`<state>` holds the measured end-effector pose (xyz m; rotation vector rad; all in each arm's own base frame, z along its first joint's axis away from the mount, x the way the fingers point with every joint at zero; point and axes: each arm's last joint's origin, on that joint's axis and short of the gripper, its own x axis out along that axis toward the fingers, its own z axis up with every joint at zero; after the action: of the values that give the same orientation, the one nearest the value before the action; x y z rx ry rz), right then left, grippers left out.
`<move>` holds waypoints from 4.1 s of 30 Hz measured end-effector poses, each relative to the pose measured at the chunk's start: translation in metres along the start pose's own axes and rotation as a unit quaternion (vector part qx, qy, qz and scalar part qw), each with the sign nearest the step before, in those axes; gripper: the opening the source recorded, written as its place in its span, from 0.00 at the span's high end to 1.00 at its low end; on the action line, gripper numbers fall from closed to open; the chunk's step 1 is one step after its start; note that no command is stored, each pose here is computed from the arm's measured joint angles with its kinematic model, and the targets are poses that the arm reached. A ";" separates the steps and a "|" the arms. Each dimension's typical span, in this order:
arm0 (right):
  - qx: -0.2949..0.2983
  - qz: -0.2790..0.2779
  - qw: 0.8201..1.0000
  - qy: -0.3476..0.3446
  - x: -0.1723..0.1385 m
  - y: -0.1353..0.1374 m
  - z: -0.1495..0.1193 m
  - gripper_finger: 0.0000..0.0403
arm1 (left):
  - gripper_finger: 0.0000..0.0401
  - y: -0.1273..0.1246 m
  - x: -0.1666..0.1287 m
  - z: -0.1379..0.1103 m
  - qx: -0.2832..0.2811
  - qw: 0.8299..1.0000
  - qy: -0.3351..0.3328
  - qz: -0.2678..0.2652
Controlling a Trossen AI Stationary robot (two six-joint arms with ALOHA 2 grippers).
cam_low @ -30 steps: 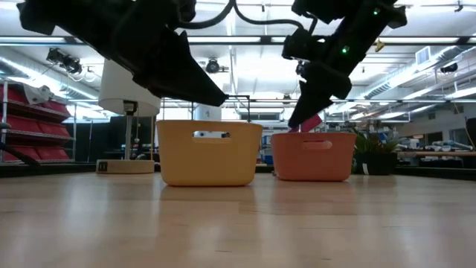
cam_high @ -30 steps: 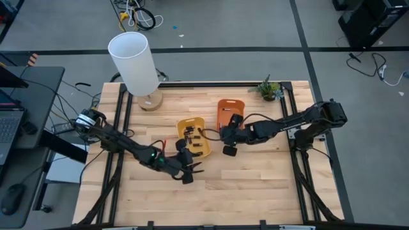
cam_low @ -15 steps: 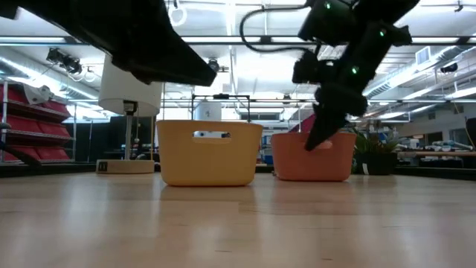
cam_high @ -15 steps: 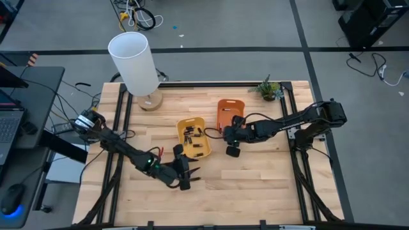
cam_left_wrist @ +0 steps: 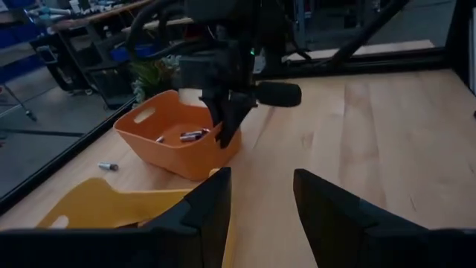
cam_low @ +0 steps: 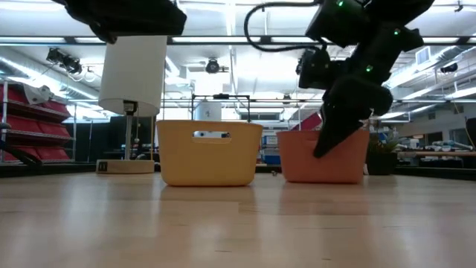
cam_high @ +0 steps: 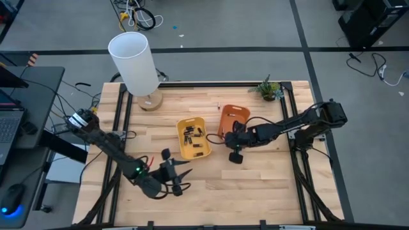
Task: Sort batteries
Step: Move the orange bin to the center of the table, then put the silver battery into the orange bin
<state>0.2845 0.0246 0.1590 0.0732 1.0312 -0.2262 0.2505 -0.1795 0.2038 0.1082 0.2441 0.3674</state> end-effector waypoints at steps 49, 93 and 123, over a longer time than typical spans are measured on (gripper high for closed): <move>-0.059 -0.090 0.960 -0.257 -0.047 0.003 0.044 0.76 | 0.59 0.004 -0.058 0.020 -0.013 0.992 -0.069 0.101; 0.372 -0.009 0.918 0.137 0.069 -0.250 0.140 0.72 | 0.79 0.263 0.079 0.033 0.002 0.978 0.155 0.140; 0.409 -0.009 0.889 0.205 0.083 -0.261 0.119 0.72 | 0.79 0.330 0.115 -0.001 -0.006 0.973 0.160 0.164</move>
<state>0.3678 -0.2616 0.1605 0.9128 1.2961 -0.6752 0.2415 0.1687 0.2273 0.0760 0.5450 0.7165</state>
